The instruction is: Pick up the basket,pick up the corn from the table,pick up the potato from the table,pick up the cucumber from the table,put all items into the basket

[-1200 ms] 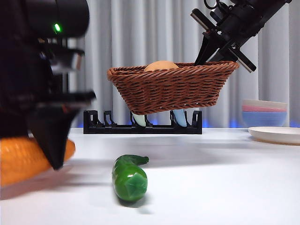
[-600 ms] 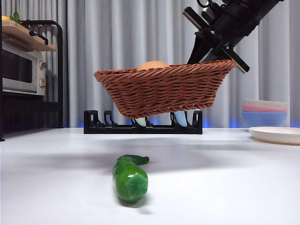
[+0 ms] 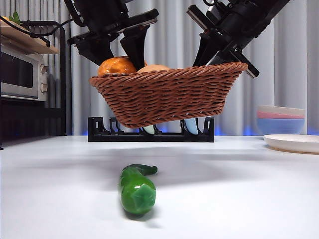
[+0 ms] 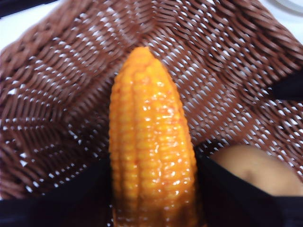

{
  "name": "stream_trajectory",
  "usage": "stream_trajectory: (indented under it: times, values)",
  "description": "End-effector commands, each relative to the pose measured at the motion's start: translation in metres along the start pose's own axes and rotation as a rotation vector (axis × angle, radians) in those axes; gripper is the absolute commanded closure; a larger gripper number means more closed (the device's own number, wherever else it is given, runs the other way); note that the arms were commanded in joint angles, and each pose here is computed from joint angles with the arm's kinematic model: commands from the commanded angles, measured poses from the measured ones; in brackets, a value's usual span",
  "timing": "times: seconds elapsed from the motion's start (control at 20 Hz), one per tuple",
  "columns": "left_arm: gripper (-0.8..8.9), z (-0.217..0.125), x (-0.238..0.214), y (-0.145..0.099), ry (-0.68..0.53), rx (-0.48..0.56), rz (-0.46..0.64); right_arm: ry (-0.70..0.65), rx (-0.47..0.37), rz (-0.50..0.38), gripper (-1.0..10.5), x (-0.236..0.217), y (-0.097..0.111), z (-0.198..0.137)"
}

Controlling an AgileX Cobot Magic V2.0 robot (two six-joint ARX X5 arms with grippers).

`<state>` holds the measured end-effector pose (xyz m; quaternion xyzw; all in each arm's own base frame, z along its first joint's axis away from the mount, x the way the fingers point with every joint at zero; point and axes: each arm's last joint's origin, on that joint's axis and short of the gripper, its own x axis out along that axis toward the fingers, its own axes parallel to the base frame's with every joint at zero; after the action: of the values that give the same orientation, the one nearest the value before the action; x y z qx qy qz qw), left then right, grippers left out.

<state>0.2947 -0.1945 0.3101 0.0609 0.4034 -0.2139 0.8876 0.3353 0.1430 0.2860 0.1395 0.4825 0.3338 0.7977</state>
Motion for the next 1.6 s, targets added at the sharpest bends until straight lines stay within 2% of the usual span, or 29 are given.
stream_trajectory:
  times: [0.05, 0.3, 0.5, 0.6, 0.7, 0.9, 1.05, 1.2, 1.3, 1.45, 1.6]
  values:
    - [2.16, 0.003, -0.004, -0.001, -0.026, -0.009, -0.010, -0.016, -0.011, 0.018, 9.6, -0.002, 0.003, 0.003]
    - [2.18, 0.011, -0.020, -0.004, -0.017, -0.033, -0.091, -0.019, -0.009, 0.016, 9.6, -0.003, 0.002, 0.003]
    - [2.18, 0.019, -0.093, -0.018, -0.055, 0.003, -0.200, -0.086, -0.003, 0.019, 9.6, -0.008, -0.004, 0.011]
    - [2.18, 0.009, -0.133, -0.022, -0.066, 0.027, -0.225, -0.131, 0.024, 0.014, 9.6, -0.014, -0.011, 0.017]
    - [2.18, -0.013, -0.168, -0.025, -0.017, 0.060, -0.237, -0.171, 0.051, 0.018, 9.6, -0.023, -0.021, 0.023]
    - [2.19, -0.049, -0.199, -0.037, 0.084, 0.076, -0.138, -0.228, 0.093, 0.019, 9.6, -0.044, -0.039, 0.032]
    - [2.20, -0.074, -0.188, -0.056, 0.128, 0.062, -0.103, -0.242, 0.111, 0.049, 9.6, -0.056, -0.049, 0.035]
    - [2.26, -0.106, -0.145, -0.078, 0.168, 0.020, -0.077, -0.256, 0.119, 0.056, 9.6, -0.063, -0.054, 0.036]
    - [2.93, -0.127, -0.108, -0.085, 0.194, -0.029, -0.093, -0.264, 0.113, 0.056, 9.6, -0.067, -0.052, 0.036]
    - [2.93, -0.151, -0.058, -0.081, 0.227, -0.118, -0.085, -0.283, 0.093, 0.054, 9.6, -0.074, -0.048, 0.035]
    - [2.93, -0.151, -0.024, -0.070, 0.270, -0.192, -0.082, -0.294, 0.084, 0.056, 9.6, -0.078, -0.045, 0.035]
